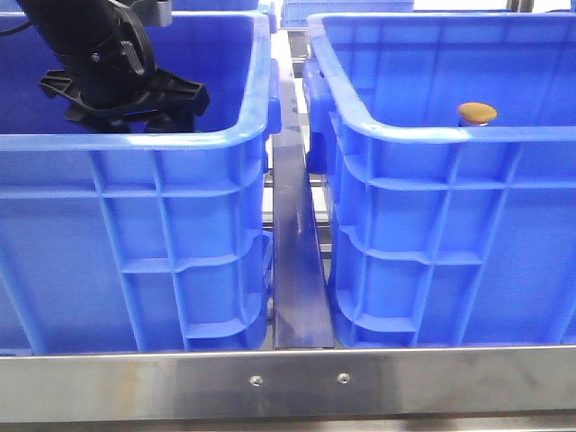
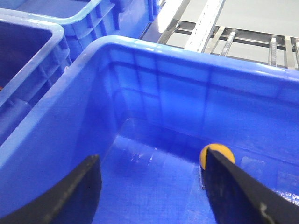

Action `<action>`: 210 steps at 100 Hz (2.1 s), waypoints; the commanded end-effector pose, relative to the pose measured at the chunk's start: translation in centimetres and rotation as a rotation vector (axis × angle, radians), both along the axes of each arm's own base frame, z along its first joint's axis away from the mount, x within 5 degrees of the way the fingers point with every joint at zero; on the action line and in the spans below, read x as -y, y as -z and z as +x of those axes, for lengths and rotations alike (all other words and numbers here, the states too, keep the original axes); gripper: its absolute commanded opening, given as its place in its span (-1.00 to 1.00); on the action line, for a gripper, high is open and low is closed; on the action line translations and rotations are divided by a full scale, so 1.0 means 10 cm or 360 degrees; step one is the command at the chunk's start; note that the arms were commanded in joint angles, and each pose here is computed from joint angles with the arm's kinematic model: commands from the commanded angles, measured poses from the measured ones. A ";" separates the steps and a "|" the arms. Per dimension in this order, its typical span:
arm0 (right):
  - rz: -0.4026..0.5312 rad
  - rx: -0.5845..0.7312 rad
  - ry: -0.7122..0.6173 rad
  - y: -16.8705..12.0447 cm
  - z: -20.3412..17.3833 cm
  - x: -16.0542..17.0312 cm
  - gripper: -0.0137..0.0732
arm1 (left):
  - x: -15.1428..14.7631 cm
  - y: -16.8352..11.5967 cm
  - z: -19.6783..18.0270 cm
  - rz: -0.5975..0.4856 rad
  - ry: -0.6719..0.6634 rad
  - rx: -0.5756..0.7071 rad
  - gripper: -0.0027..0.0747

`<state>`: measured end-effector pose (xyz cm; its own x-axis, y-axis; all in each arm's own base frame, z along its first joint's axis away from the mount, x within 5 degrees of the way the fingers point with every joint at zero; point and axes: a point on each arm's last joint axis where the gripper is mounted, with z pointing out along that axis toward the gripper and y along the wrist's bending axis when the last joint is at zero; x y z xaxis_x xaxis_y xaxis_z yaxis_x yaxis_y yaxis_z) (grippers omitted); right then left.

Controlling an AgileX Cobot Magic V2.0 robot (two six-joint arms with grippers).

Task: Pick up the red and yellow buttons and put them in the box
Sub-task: 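Reach the left gripper down and grasp a red-capped button, then lift the red button with the left gripper toward the crates' divider, then hand the red button from the left gripper to the right gripper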

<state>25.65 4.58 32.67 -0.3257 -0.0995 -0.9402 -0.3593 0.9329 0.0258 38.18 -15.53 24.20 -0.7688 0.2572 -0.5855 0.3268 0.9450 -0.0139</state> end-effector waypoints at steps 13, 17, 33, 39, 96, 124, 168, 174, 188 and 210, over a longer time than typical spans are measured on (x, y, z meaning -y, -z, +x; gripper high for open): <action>0.0014 0.0090 0.0023 -0.16 -0.03 0.03 0.47 | -0.01 -0.32 0.01 -0.0082 -0.0012 0.0180 -0.68; 0.0014 0.0090 0.0023 -0.16 -0.03 0.03 0.47 | -0.01 -0.33 0.00 -0.0081 -0.0013 0.0178 -0.68; 0.0014 0.0090 0.0023 -0.16 -0.03 0.03 0.47 | 0.01 -0.51 -0.08 -0.0151 -0.0016 0.0223 -0.68; 0.0012 0.0092 0.0029 -0.16 -0.03 0.03 0.47 | 0.02 -0.60 -0.14 -0.0198 -0.0017 0.0228 -0.68; 0.0412 0.0004 -0.0129 -0.22 -0.08 -0.11 0.47 | 0.22 -1.49 -1.21 -0.0234 0.0469 0.0618 -0.68; 0.0983 -0.0216 -0.0537 -0.32 -0.23 -0.35 0.47 | 0.64 -1.48 -1.58 -0.0168 0.0868 0.0637 -0.68; 0.1207 -0.0494 -0.0765 -0.20 -0.19 -0.48 0.47 | 0.82 -1.48 -1.77 -0.0164 0.1026 0.0653 -0.68; 0.1213 -0.0511 -0.0769 -0.18 -0.18 -0.49 0.47 | 0.82 -1.48 -1.77 -0.0164 0.1026 0.0653 -0.68; 0.1215 -0.0576 -0.0804 -0.11 -0.15 -0.59 0.47 | 0.82 -1.48 -1.77 -0.0164 0.1026 0.0653 -0.68; 0.1247 -0.0617 -0.0781 -0.05 -0.10 -0.67 0.47 | 0.82 -1.48 -1.77 -0.0170 0.1024 0.0650 -0.68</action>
